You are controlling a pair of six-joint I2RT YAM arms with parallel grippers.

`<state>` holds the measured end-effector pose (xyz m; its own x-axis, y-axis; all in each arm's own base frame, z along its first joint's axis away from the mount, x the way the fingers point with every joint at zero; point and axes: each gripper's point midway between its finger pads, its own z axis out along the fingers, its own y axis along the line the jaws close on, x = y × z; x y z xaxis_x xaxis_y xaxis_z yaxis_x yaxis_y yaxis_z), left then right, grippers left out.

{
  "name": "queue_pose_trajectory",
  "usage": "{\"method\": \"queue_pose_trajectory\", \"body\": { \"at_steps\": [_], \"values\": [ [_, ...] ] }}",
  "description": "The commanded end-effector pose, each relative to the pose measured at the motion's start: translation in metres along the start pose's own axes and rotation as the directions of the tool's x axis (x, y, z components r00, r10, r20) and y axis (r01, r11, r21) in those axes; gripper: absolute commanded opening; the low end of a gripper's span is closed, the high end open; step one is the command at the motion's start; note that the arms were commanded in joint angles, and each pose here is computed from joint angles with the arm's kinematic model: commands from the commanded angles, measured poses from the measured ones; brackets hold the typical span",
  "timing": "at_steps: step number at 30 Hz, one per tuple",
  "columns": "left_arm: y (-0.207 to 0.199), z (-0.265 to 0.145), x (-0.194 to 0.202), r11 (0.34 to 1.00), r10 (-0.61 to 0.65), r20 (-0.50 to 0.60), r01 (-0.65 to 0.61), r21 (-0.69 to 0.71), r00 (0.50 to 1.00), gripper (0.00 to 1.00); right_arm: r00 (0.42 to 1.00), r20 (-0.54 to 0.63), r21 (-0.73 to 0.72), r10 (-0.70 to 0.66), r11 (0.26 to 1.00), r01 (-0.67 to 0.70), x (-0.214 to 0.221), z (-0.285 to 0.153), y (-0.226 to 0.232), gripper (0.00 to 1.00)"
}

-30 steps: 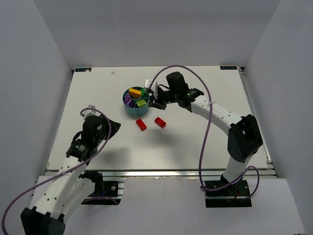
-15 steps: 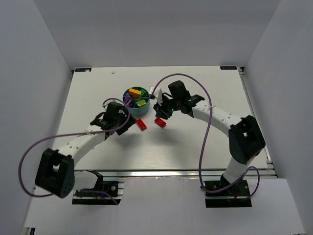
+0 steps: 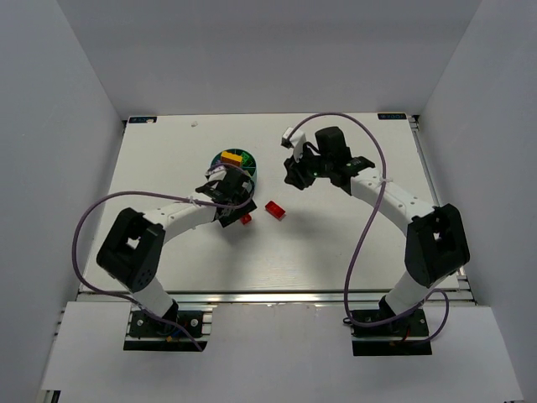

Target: Sort the legos into containers by color

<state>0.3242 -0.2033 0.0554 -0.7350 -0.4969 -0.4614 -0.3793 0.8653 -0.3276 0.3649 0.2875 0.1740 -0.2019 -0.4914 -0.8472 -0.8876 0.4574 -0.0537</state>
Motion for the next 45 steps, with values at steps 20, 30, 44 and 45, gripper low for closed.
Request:
{"method": "queue_pose_trajectory", "body": {
  "at_steps": [20,30,44,45],
  "values": [
    [0.016,0.026,0.004,0.978,0.099,0.139,-0.071,-0.195,0.985,0.53,0.995,0.089,0.038,0.046,0.998,-0.049,-0.017,-0.024,-0.013,0.44],
    [0.049,-0.007,0.015,0.982,0.102,0.12,-0.081,-0.173,0.988,0.35,0.995,0.095,0.036,0.037,0.999,-0.04,-0.018,-0.029,-0.009,0.44],
    [0.097,-0.024,0.036,0.976,0.056,0.065,-0.041,-0.213,0.996,0.66,0.995,0.093,0.024,0.041,0.999,-0.043,-0.015,-0.03,-0.005,0.44],
    [0.095,-0.024,0.035,0.977,0.049,0.06,-0.036,-0.208,0.997,0.67,0.995,0.096,0.025,0.04,0.999,-0.042,-0.016,-0.031,-0.006,0.44]
  ]
}}
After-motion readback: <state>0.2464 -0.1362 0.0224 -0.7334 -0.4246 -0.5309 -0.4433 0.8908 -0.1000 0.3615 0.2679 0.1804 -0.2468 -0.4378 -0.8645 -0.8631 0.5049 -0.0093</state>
